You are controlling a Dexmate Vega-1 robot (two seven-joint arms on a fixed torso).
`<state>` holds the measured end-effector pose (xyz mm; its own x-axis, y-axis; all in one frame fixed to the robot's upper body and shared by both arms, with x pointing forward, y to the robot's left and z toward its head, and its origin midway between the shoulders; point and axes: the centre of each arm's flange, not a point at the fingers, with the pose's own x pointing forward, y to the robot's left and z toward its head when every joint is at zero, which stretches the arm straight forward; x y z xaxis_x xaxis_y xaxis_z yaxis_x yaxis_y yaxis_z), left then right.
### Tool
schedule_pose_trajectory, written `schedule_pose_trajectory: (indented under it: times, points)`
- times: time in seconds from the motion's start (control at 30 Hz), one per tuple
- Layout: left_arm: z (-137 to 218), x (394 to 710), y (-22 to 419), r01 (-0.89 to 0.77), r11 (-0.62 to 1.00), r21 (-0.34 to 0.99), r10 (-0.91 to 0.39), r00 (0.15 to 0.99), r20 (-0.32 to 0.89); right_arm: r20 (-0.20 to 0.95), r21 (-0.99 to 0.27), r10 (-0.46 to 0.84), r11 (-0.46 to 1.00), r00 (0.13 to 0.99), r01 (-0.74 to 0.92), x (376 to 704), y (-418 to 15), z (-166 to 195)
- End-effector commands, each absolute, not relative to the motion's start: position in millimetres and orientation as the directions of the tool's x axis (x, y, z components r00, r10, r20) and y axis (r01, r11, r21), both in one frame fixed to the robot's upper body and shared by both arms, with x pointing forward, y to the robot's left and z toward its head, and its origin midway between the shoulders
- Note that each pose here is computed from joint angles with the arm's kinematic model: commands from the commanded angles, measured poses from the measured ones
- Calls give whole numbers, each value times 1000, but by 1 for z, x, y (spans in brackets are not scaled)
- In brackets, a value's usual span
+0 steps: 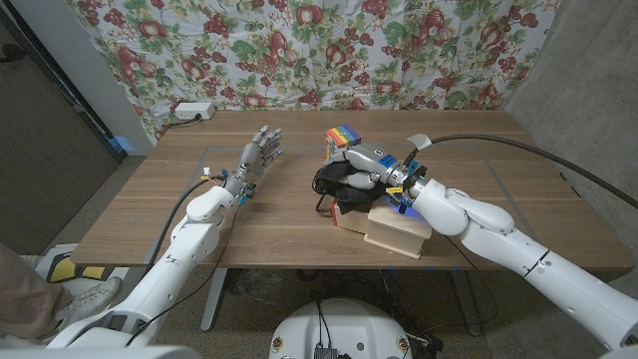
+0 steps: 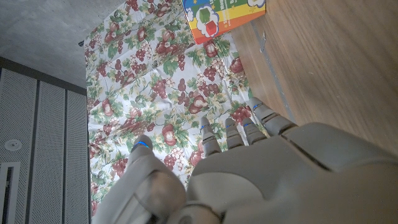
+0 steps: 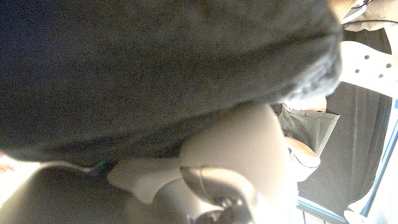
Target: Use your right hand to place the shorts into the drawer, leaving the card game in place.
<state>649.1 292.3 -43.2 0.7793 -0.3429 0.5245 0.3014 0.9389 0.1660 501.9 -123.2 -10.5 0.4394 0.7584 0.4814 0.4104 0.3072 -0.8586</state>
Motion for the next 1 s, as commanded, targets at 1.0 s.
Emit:
schedule_pose_trajectory:
  times: [1.0]
  points:
    - [-51,650,303,294,944,149,-328,787,523,426,-895,764,275,485,352,517,-112,-16]
